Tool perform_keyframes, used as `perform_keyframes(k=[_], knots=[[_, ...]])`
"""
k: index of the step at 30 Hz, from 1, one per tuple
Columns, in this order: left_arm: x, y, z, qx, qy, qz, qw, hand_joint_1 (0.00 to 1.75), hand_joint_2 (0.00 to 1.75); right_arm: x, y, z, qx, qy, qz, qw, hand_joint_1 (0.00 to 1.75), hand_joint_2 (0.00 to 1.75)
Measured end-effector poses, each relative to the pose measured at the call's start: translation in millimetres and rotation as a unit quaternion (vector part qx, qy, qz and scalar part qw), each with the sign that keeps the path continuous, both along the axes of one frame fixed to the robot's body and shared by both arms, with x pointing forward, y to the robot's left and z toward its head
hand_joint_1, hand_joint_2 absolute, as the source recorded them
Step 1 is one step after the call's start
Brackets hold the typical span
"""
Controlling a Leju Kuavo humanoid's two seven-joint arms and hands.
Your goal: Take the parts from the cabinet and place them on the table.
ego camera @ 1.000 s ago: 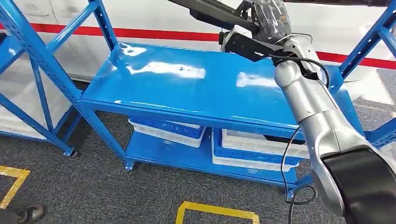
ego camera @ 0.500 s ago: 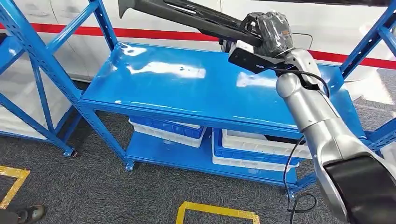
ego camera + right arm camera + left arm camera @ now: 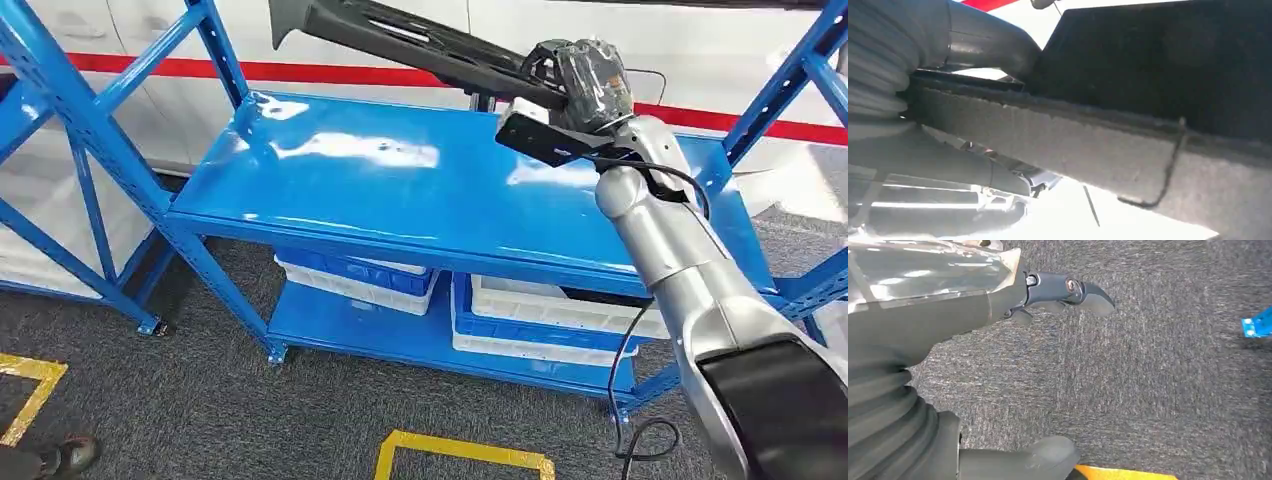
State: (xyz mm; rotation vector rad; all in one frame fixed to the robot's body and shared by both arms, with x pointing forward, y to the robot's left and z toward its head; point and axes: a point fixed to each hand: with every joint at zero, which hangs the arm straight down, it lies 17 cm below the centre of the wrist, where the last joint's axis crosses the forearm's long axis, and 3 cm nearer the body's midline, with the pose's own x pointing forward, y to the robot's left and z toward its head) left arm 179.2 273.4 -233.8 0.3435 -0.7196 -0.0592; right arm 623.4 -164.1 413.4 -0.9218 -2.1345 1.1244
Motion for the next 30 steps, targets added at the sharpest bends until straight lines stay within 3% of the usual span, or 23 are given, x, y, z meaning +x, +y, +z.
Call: perform_keyframes(k=[30], knots=[[4.4,-6.8,1.3,0.002,-0.002,-0.018,1.000,0.00,1.75,5.6,-2.3,-14.9,-0.005,0.009,-0.012,1.000,1.69,1.75]])
